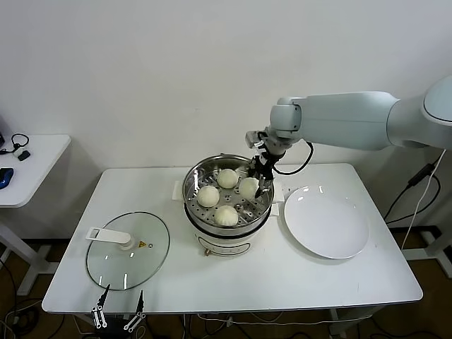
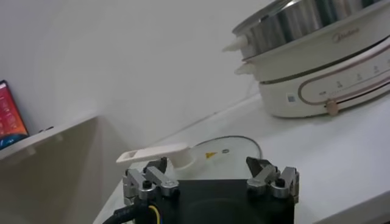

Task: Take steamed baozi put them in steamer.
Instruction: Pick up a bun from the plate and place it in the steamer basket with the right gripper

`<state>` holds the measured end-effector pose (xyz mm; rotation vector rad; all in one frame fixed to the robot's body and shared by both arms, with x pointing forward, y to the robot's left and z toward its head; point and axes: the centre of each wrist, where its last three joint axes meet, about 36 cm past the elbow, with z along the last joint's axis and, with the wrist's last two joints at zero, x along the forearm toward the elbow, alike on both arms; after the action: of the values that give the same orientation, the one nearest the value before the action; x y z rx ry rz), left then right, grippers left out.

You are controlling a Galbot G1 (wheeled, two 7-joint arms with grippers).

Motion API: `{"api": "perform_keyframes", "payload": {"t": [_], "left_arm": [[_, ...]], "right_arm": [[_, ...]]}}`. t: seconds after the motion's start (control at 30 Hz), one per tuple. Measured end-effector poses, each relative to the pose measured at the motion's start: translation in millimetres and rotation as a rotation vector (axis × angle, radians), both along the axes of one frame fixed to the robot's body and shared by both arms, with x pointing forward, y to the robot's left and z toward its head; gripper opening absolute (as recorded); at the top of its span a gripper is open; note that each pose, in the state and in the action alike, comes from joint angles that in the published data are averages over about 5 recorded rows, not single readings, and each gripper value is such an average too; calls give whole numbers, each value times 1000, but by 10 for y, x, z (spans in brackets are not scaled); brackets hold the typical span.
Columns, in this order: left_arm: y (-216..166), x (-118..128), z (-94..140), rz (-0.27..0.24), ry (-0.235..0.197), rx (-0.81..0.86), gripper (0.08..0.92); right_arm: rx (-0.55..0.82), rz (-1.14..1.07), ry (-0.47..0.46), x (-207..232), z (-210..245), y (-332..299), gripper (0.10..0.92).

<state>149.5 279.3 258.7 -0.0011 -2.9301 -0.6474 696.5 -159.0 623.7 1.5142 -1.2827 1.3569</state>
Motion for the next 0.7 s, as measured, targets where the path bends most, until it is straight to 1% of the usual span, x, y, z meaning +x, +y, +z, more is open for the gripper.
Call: {"api": "perform_keyframes", "payload": {"t": [0.7], "left_arm": [[23,-11,-20,9,-3,-3,823]], "right_arm": [[-30,5,-17,25,-427,95,679]]}}
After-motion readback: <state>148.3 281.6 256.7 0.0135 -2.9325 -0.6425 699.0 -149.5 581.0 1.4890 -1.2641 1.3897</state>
